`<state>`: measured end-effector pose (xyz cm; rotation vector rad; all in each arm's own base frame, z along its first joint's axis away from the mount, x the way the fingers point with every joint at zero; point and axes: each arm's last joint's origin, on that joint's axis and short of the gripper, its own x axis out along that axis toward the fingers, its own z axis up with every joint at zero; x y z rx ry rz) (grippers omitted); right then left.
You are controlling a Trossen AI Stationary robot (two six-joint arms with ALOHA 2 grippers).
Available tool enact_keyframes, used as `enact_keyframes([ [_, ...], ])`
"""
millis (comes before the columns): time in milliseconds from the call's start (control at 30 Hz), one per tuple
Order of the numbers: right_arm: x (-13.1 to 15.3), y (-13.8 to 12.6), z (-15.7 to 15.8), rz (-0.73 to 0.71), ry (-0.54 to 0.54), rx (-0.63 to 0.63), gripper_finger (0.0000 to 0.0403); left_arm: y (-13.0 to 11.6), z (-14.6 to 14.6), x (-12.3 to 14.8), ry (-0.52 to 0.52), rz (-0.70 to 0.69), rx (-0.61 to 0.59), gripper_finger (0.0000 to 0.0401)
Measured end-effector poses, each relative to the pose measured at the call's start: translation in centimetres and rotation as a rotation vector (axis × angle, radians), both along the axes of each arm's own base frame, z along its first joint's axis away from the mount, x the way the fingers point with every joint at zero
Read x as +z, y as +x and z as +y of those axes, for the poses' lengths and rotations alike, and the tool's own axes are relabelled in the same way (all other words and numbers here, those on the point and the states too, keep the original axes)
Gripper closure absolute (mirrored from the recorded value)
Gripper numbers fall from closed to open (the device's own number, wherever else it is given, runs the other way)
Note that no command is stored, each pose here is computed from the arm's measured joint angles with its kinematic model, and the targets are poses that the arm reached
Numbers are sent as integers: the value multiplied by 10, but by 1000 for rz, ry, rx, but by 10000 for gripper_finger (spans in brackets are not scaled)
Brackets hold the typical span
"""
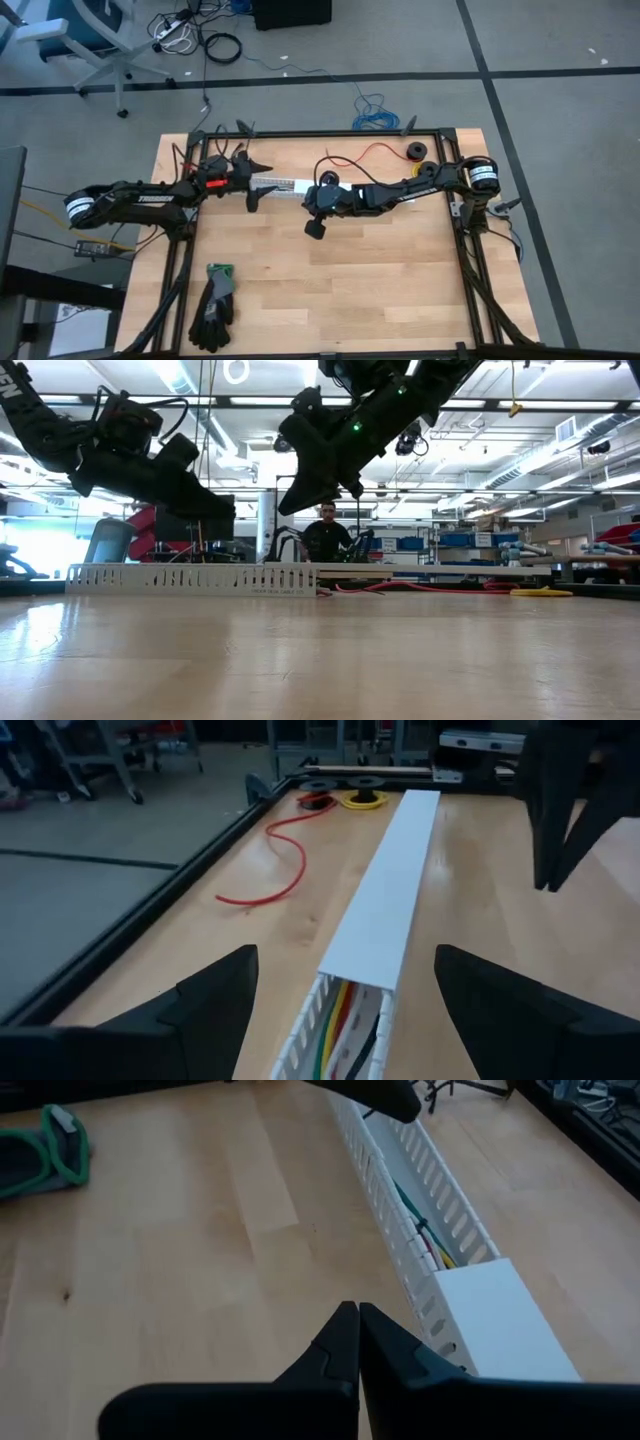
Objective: Ziptie cables
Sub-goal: Close the cable duct with the cable duct lid
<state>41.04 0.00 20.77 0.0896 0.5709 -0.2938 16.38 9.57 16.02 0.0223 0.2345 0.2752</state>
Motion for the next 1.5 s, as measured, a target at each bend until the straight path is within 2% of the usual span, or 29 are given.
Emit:
enact_keyframes([
  [133,0,0,0,0,-1,-1,403,0,-1,-1,-51,-8,-8,87],
  [333,0,0,0,4,-9,6,403,1,-2,-7,4,62,-93,87],
  [700,0,0,0,12,-25,28,403,27,15,-19,-9,198,-120,87],
  [867,0,0,0,14,-31,33,403,33,19,-25,28,259,-136,87],
  [1033,-1,0,1,19,-27,54,403,38,24,-32,23,379,-148,87],
  [1500,-1,-1,1,26,-24,58,403,49,33,-30,76,400,-121,87],
])
